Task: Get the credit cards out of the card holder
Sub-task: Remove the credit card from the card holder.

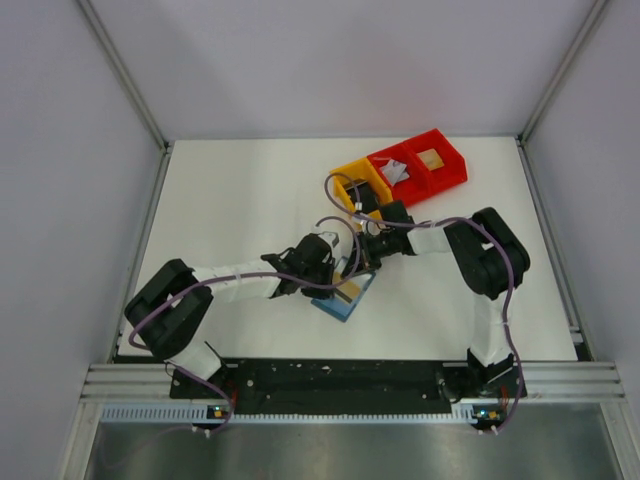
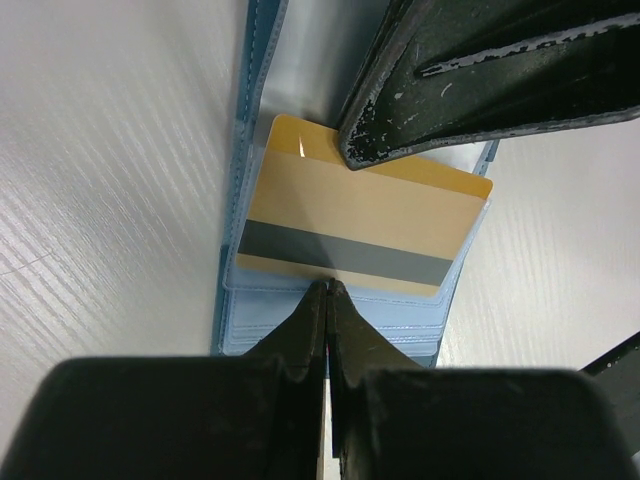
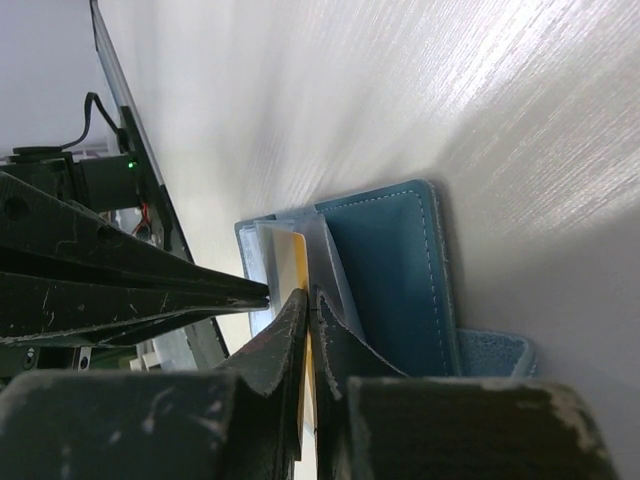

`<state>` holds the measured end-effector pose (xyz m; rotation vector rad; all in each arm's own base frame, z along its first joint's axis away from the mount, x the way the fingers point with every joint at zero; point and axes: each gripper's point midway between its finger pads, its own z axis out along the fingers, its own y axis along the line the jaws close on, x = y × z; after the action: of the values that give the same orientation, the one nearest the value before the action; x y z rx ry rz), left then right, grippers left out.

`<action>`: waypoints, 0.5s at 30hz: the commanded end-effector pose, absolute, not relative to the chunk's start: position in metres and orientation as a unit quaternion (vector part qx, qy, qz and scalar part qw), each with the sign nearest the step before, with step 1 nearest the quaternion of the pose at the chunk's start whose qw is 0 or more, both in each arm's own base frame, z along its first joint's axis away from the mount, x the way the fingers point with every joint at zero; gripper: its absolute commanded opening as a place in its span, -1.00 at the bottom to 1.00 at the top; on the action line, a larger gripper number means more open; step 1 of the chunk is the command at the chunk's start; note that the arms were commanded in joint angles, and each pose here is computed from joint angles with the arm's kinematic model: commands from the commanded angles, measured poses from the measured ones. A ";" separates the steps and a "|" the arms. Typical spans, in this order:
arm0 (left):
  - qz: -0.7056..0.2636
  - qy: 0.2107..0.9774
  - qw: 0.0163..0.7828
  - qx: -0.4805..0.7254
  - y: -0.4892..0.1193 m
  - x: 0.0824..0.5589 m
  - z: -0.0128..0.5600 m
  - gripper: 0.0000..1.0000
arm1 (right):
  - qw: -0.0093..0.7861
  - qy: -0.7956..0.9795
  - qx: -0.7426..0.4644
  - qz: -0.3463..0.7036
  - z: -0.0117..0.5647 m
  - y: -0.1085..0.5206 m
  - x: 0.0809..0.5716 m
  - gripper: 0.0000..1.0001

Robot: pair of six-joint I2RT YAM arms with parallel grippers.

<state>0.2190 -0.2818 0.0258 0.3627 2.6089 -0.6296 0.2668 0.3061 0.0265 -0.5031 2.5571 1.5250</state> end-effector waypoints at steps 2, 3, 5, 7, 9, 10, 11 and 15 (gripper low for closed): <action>-0.181 0.955 0.192 0.136 -0.263 0.211 0.006 -1.00 | 0.090 0.834 -0.187 0.511 0.038 0.306 0.281 -1.00; -0.180 0.956 0.188 0.136 -0.262 0.209 0.004 -1.00 | 0.092 0.835 -0.187 0.509 0.038 0.306 0.284 -1.00; -0.182 0.956 0.184 0.141 -0.261 0.207 0.003 -1.00 | 0.108 0.833 -0.197 0.506 0.043 0.308 0.294 -1.00; -0.183 0.955 0.180 0.146 -0.261 0.205 0.002 -1.00 | 0.107 0.834 -0.203 0.502 0.047 0.310 0.298 -1.00; -0.185 0.955 0.178 0.151 -0.262 0.204 0.001 -1.00 | 0.115 0.830 -0.210 0.503 0.052 0.312 0.304 -1.00; -0.188 0.954 0.177 0.154 -0.264 0.204 0.002 -1.00 | 0.119 0.828 -0.215 0.504 0.055 0.314 0.308 -1.00; -0.188 0.953 0.177 0.157 -0.264 0.203 0.002 -1.00 | 0.119 0.828 -0.218 0.503 0.056 0.315 0.310 -1.00; -0.185 0.953 0.180 0.156 -0.263 0.205 0.002 -1.00 | 0.110 0.830 -0.223 0.500 0.051 0.314 0.309 -1.00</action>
<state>0.2193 -0.2818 0.0254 0.3916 2.6011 -0.6272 0.2938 0.3147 0.0473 -0.6003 2.4923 1.4913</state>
